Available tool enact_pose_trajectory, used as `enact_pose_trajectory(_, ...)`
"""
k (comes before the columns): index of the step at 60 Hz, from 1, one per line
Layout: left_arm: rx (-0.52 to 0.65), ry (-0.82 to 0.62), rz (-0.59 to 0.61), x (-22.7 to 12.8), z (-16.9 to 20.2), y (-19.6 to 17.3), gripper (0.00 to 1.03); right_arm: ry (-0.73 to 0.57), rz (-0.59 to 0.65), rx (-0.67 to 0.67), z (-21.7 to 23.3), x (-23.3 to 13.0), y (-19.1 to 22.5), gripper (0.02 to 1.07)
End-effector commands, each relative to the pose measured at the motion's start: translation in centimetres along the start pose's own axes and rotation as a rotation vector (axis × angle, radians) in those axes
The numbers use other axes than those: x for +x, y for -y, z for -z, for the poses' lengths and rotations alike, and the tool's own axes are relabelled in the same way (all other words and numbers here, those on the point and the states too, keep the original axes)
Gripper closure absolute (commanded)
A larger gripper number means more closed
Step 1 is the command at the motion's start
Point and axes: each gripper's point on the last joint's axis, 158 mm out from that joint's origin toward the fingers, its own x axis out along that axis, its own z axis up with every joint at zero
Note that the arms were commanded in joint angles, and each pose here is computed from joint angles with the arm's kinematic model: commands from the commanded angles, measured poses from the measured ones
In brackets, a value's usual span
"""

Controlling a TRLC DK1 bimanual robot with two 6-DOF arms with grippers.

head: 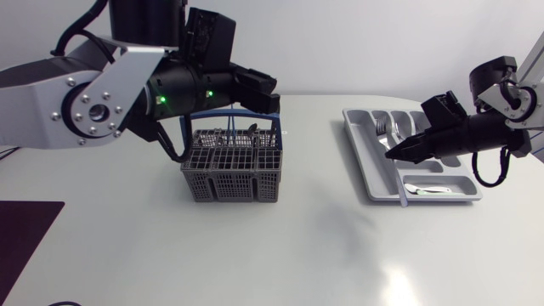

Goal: Unload the cutlery basket into the drawer organizer.

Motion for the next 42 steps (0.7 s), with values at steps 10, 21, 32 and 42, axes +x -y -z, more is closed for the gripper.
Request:
enact_pose_trajectory(10,0.053,-0.058,-0.041,-0.5,1.9,-2.0,0.35,0.031,0.065,0.027,-2.3,-1.0,8.1,0.95)
enact_pose_trajectory(21,0.069,-0.086,-0.059,-0.9,3.0,-3.0,0.35,0.042,0.110,0.051,-4.0,-0.8,13.0,0.95)
enact_pose_trajectory(32,0.105,-0.103,-0.068,-1.3,3.9,-3.1,0.31,0.034,0.132,0.069,-5.1,0.5,16.6,0.95)
enact_pose_trajectory(42,0.124,-0.125,-0.069,-1.7,4.8,-3.1,0.31,0.039,0.167,0.093,-6.3,1.8,19.6,0.95)
